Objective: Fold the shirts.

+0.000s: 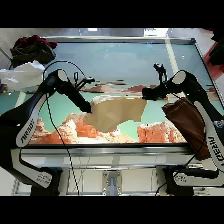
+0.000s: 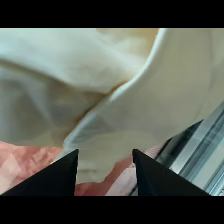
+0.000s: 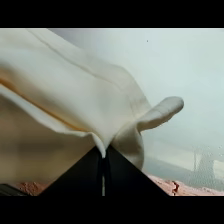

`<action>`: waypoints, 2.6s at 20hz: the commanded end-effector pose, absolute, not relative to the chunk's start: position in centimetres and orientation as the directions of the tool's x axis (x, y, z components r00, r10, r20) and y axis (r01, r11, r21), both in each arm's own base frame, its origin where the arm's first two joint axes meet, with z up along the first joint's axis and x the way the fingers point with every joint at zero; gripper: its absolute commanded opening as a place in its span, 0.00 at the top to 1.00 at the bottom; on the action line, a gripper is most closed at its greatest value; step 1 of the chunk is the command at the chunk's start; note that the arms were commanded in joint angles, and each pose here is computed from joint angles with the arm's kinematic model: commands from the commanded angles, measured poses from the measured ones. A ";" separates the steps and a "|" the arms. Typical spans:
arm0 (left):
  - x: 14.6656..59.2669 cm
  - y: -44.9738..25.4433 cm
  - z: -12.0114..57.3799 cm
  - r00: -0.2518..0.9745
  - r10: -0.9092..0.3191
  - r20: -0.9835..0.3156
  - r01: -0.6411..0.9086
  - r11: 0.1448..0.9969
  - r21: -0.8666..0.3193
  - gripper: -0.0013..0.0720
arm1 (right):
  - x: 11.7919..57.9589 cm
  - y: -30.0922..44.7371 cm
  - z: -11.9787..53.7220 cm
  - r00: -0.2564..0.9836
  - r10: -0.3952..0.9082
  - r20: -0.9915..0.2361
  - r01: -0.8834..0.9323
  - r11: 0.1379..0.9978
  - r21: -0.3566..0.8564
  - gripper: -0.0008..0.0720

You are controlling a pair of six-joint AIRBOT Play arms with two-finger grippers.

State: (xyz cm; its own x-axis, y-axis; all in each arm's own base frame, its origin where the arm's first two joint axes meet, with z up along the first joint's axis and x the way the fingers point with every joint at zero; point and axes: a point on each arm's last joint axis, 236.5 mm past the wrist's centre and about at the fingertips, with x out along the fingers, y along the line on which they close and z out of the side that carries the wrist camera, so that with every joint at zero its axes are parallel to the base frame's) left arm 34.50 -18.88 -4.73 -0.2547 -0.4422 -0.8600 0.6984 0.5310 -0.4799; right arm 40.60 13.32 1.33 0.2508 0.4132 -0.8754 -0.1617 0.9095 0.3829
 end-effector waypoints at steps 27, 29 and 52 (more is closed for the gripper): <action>36.3 -22.7 7.2 -0.168 -0.649 -0.742 0.718 0.435 -0.543 0.97 | 41.4 11.8 11.2 0.444 0.377 -0.813 -0.202 0.926 0.319 0.94; 38.4 -22.5 15.9 0.083 -0.681 -0.728 0.780 0.499 -0.377 0.97 | 40.1 11.0 17.4 0.530 0.355 -0.770 -0.238 0.934 0.267 0.94; 51.7 -4.2 19.0 0.694 0.083 -0.715 0.123 0.965 0.232 0.97 | 52.3 12.4 15.6 0.715 0.355 -0.602 -0.160 0.921 0.354 0.82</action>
State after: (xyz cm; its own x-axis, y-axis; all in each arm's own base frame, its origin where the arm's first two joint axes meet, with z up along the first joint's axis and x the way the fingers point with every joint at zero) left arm 47.17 -6.43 25.25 0.7355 -0.0470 -0.6759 0.2260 0.9575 0.1794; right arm 46.19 11.78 22.79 0.7090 0.3692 -0.6008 -0.2335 0.9269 0.2940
